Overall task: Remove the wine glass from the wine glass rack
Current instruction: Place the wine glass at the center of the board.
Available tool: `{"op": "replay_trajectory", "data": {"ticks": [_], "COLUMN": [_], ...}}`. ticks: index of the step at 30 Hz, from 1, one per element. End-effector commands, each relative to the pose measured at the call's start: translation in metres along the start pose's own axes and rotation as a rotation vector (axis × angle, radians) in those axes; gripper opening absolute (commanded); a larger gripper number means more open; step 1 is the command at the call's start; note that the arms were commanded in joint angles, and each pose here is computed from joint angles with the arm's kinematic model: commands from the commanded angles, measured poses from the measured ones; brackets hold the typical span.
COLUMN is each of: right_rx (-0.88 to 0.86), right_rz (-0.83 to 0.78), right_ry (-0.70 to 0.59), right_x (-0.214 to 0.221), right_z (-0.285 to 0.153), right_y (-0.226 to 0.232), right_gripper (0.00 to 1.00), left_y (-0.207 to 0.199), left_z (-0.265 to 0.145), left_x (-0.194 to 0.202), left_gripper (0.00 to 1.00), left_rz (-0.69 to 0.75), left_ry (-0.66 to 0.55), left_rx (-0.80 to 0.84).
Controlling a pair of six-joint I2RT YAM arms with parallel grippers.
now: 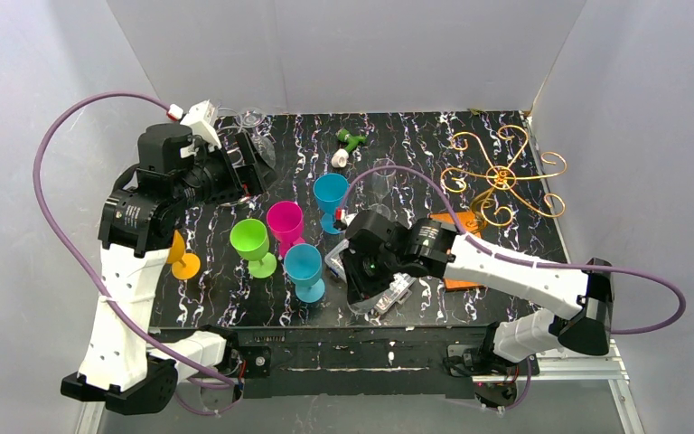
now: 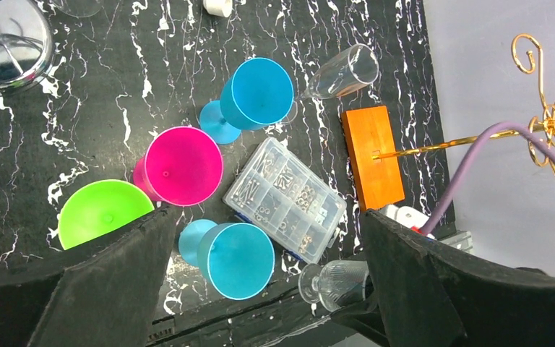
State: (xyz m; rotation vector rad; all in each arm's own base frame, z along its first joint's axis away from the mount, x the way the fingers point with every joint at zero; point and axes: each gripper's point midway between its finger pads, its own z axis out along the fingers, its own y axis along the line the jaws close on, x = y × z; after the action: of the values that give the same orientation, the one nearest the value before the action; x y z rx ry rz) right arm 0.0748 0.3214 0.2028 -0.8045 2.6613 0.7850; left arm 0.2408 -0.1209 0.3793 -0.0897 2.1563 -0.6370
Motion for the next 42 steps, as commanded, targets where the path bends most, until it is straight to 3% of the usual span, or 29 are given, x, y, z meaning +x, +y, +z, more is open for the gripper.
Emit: {"op": "replay_trajectory", "data": {"ticks": [1,24,42], "right_rx": [-0.07,0.009,0.254], "right_rz": [0.025,0.091,0.051], "right_ry": [-0.13,-0.105,-0.13], "right_x": [-0.017,0.012,0.009], "right_z": [0.001,0.072,0.089], "right_y": [0.015,-0.021,-0.068], "right_gripper": [0.01,0.01,0.01], "left_y": [0.004,0.01,0.012], "left_z": [-0.005,0.003,0.007], "left_x": [0.006,0.007,0.01], "left_gripper": [0.98,0.98,0.98], "left_rz": [0.017,0.021,0.027], "left_ry": [0.002,0.023,0.034], "left_rx": [-0.016,-0.039,-0.047]}}
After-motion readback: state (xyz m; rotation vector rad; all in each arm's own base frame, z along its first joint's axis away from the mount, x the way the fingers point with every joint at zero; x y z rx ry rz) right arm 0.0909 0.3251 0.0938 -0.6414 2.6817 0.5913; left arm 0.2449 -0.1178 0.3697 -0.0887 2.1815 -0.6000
